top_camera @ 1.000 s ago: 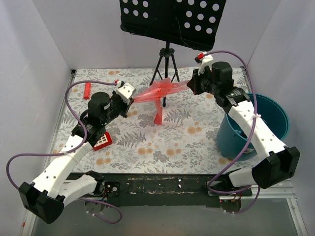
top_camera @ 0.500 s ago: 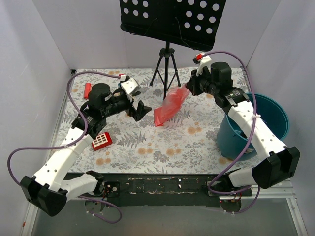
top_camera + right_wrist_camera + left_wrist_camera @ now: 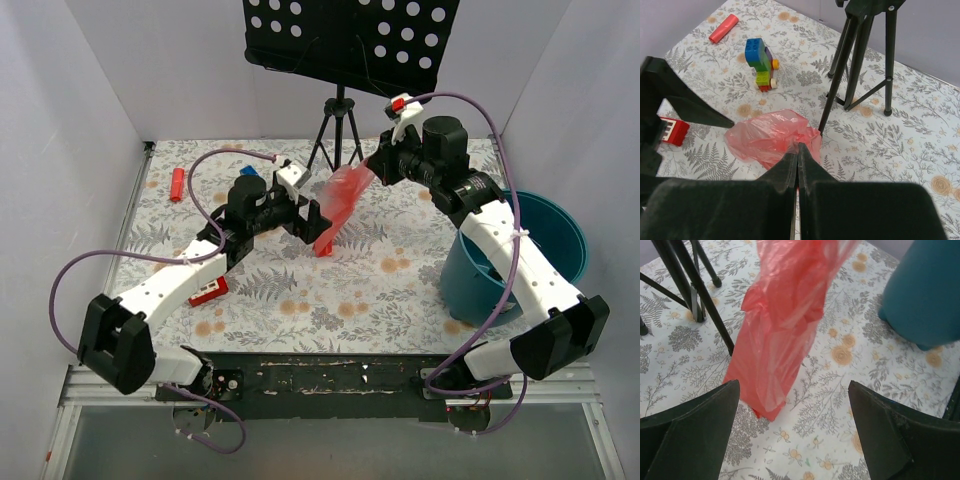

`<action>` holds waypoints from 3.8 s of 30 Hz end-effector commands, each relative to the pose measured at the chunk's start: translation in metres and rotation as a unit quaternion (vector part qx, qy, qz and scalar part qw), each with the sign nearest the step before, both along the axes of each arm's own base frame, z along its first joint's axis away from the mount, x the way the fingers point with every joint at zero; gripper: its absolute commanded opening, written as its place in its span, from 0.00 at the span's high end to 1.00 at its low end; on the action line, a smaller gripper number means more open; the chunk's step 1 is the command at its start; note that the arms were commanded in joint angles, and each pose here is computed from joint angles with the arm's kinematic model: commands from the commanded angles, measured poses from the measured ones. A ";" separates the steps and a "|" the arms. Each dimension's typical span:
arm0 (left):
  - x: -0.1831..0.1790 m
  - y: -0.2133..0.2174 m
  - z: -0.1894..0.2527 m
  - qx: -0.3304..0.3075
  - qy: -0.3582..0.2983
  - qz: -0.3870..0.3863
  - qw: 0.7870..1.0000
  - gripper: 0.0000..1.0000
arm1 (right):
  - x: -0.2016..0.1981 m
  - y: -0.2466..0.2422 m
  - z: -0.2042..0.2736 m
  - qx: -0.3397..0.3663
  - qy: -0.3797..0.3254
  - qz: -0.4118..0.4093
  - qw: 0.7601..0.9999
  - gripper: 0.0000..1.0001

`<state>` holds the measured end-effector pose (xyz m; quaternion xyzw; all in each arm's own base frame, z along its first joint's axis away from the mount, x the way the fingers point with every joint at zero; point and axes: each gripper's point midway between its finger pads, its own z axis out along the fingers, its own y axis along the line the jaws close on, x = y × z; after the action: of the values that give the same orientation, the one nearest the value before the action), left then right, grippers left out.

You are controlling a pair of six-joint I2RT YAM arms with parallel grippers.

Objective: Put the trash bags into the trash bin
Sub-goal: Unfold the trash bag at the center of the board.

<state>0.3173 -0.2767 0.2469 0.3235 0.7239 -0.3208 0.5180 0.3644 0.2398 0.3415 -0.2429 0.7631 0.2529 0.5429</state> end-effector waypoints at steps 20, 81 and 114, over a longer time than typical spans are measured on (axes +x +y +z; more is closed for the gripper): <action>0.085 0.093 0.020 0.016 -0.074 0.252 0.965 1.00 | 0.031 -0.092 -0.023 -0.049 -0.001 -0.156 0.986 0.99; 0.077 0.163 0.055 0.052 -0.071 0.302 0.949 1.00 | 0.027 -0.015 -0.051 -0.111 -0.090 0.023 0.989 0.99; 0.027 0.074 0.101 0.024 -0.176 0.027 0.984 0.29 | -0.003 0.024 0.007 -0.130 -0.186 0.100 0.969 0.99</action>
<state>0.3661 -0.1701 0.3138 0.2773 0.7129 -0.1846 0.6171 0.3903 0.2157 0.3094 -0.3581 0.7173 0.1178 0.5860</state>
